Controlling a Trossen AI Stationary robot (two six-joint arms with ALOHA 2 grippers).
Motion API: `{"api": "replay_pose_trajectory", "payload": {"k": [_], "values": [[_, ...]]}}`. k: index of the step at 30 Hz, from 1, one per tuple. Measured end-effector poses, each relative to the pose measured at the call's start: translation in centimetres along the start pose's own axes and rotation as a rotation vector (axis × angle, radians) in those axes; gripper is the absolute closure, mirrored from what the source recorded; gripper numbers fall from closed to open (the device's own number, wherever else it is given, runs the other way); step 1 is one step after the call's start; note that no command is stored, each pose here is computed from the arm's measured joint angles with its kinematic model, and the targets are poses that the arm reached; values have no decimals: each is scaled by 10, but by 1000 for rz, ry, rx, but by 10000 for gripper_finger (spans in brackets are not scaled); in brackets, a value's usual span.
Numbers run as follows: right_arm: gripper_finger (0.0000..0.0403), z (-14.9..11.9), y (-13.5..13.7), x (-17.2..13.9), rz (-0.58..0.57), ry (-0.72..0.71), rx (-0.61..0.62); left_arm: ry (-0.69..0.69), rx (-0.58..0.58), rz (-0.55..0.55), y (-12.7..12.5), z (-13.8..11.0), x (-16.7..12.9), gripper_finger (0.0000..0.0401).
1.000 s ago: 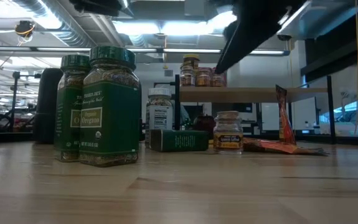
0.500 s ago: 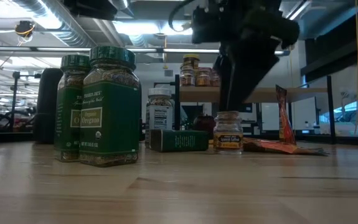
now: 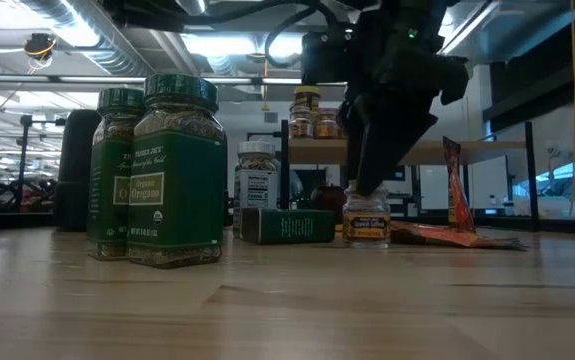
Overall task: Shelf spices
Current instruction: Put the brown seasoning bottle on the shelf
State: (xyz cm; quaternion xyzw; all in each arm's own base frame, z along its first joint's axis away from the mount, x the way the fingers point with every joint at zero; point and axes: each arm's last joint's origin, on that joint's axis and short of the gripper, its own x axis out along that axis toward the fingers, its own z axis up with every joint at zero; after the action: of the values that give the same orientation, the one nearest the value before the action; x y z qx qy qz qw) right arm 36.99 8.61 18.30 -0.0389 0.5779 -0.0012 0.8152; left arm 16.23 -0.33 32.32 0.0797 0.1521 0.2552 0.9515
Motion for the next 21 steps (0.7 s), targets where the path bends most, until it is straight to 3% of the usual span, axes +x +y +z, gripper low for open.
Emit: {"api": "replay_pose_trajectory", "payload": {"k": [11,21], "values": [[224,1,-2,7,20,18,-7,5,-9,0,0,-1,0,152],[176,-8,-1,20,30,103,-3,4,-13,0,0,0,0,152]]}}
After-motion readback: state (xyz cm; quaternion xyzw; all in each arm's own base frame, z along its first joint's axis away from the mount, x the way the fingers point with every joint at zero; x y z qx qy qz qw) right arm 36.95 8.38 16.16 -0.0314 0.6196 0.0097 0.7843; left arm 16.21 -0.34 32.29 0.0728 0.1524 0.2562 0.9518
